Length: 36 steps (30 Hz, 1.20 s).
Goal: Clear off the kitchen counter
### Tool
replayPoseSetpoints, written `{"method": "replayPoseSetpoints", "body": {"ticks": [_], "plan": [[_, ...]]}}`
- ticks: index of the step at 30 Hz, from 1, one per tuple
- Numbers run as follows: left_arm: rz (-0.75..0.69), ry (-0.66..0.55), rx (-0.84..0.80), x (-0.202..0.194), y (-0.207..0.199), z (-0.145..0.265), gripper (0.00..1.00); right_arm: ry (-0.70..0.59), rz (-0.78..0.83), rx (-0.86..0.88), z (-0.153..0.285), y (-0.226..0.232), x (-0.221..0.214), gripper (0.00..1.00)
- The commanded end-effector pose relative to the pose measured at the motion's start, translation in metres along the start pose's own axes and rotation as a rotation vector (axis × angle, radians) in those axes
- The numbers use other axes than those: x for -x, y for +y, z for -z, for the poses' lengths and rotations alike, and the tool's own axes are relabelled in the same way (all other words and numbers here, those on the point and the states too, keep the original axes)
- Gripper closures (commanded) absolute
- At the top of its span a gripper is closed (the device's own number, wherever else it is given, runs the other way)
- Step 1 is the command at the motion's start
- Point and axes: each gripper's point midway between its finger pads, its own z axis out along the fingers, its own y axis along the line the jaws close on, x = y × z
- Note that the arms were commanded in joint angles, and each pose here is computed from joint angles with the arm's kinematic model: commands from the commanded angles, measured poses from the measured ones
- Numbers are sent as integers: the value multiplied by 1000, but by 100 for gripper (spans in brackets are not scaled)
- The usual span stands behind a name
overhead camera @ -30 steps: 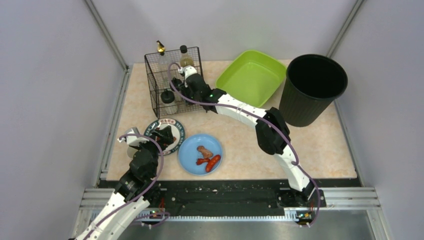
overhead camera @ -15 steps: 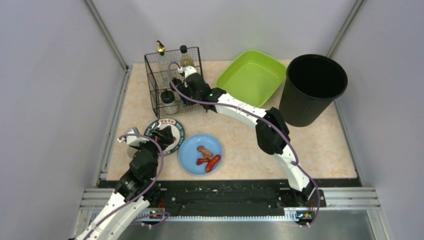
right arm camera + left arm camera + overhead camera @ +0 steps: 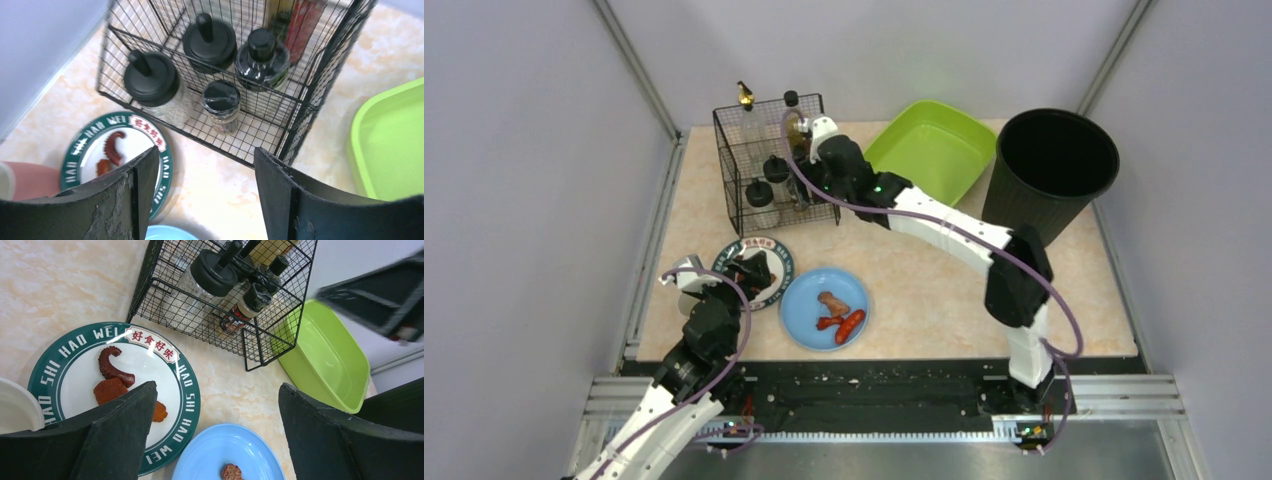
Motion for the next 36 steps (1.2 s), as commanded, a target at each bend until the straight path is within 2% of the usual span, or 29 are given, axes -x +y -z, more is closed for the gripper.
{"method": "replayPoseSetpoints", "body": {"ticks": [1, 6, 14, 36], "plan": [[18, -23, -13, 5, -5, -2, 5, -224, -3, 30, 77, 10, 72, 32], [19, -16, -18, 3, -6, -2, 5, -213, -4, 13, 110, -4, 43, 32], [20, -14, -21, 3, -7, -2, 5, -117, 12, -8, 146, -22, -8, 32], [12, 12, -35, -4, -11, -4, 5, 63, -26, 89, 198, -24, -114, 32]]}}
